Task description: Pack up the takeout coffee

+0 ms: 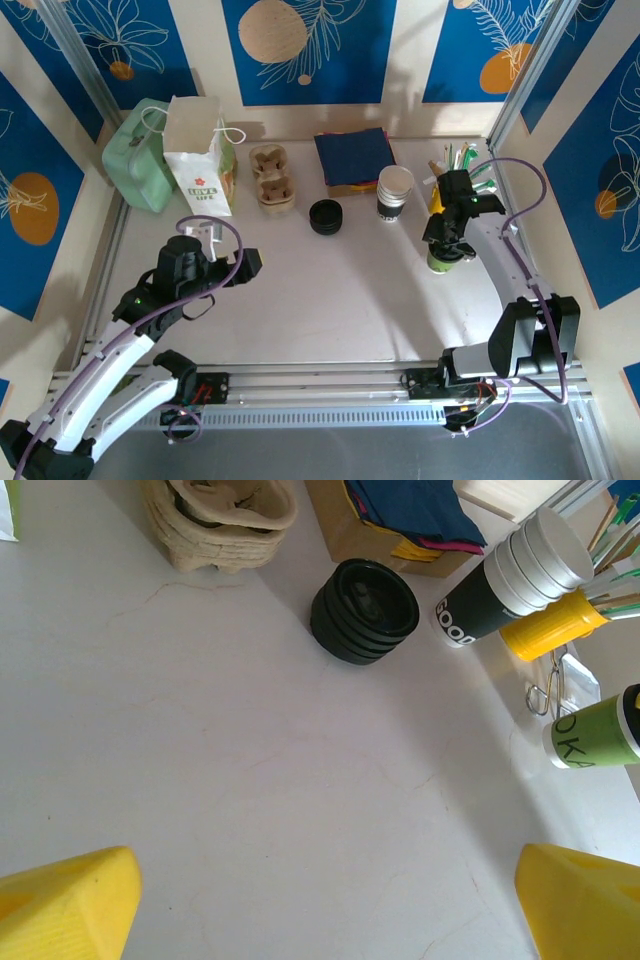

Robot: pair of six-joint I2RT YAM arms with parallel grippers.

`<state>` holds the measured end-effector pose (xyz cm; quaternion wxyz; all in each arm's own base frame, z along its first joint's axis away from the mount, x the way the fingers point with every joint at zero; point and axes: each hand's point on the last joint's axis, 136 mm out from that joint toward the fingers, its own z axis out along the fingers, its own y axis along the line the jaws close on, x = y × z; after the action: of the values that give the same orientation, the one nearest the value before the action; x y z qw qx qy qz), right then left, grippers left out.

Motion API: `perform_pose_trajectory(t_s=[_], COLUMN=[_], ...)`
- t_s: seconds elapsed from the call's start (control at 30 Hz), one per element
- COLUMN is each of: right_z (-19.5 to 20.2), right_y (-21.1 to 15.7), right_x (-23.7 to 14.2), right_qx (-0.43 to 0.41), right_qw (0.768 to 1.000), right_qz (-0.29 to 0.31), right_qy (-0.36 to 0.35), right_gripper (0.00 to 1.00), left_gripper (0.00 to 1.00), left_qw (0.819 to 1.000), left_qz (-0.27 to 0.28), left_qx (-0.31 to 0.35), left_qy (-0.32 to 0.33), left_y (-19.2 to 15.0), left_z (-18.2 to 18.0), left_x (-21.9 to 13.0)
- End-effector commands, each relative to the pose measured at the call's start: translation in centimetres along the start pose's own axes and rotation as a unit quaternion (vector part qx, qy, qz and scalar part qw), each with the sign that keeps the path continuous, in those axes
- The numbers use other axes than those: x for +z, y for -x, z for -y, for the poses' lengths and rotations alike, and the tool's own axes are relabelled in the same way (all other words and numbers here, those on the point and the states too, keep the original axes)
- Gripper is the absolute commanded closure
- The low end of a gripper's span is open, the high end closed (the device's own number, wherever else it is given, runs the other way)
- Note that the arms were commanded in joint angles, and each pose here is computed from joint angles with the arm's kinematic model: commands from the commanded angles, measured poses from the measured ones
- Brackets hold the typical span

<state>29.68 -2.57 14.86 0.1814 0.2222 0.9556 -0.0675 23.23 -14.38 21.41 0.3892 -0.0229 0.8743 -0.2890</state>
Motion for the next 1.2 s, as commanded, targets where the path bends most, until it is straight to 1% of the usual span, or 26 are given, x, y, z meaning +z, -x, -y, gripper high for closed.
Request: perform_pose_trajectory(t_s=[0.0,0.2,0.4,0.6,0.7,1.17], right_z=[0.3,1.7,1.9,0.1,-0.6,-2.1], right_y=[0.3,1.4,2.2,2.1,2.0,1.7], right_x=[0.1,0.7,1.4,1.8,1.9,2.8], right_qx=[0.005,0.027,0.040,0.039,0.034,0.010], right_qw=[1.000,1.000,0.999,0.998,0.998,0.999], right_qz=[0.000,0.002,-0.003,-0.014,-0.015,-0.023], right_qy=[0.010,-0.008,-0.005,0.037,0.046,0.033], right_gripper=[0.27,0.27,0.27,0.27,0.27,0.26], left_gripper=[0.04,0.04,0.04,0.04,0.04,0.04], left_qw=[1.000,1.000,1.000,1.000,1.000,1.000], left_qz=[0.009,0.007,0.007,0.005,0.005,0.003], left_qx=[-0.004,-0.005,-0.004,-0.003,-0.003,-0.004], left_qy=[-0.008,-0.011,-0.013,-0.012,-0.012,-0.009], left_y=[0.5,0.6,0.8,0.8,0.9,0.9], left_z=[0.2,0.3,0.5,0.5,0.5,0.3], left_x=[0.0,0.2,0.3,0.4,0.5,0.5])
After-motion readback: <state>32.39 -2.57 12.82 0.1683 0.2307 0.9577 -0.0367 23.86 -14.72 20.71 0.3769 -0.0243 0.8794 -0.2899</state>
